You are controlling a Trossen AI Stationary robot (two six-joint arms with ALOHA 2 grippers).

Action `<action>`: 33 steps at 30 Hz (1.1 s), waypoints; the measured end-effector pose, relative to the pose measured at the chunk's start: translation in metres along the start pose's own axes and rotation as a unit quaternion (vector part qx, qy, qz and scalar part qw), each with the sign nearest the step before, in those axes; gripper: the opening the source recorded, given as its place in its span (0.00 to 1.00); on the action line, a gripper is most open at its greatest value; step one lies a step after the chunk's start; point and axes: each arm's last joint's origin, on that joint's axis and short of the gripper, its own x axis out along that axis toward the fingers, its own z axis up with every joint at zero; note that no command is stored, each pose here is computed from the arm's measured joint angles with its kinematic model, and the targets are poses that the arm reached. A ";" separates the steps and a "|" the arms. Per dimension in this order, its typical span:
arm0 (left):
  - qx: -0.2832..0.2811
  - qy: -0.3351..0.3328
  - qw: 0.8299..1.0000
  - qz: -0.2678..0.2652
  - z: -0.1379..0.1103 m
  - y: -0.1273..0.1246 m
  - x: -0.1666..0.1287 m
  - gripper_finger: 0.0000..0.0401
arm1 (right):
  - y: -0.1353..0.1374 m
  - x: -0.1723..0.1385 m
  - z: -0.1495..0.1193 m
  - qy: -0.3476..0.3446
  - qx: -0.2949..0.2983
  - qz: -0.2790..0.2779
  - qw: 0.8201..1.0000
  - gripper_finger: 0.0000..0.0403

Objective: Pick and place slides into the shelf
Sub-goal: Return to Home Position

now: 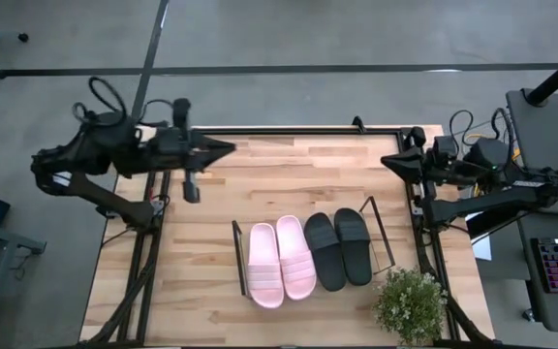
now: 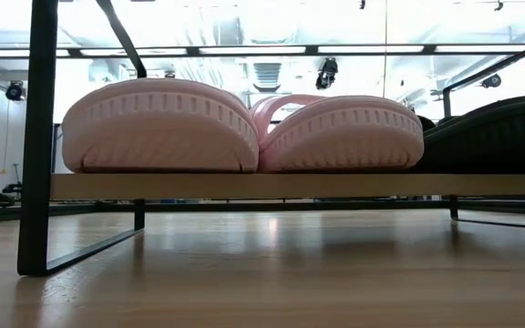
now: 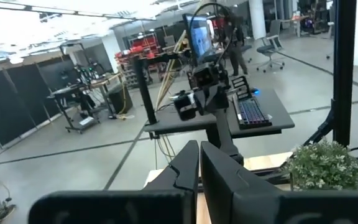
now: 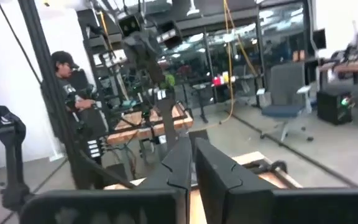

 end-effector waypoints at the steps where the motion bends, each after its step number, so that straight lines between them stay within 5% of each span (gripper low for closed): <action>1: -0.002 -0.002 1.000 0.003 -0.005 0.002 -0.006 0.00 | 0.000 -0.001 0.000 0.000 -0.006 -0.006 1.000 0.03; 15: -0.026 -0.041 0.998 0.035 -0.087 0.008 -0.079 0.00 | -0.007 0.002 -0.006 0.032 -0.092 -0.018 0.995 0.02; 33: -0.115 -0.072 0.991 0.013 -0.178 0.003 -0.146 0.00 | -0.013 -0.012 -0.036 0.128 -0.072 -0.010 0.989 0.02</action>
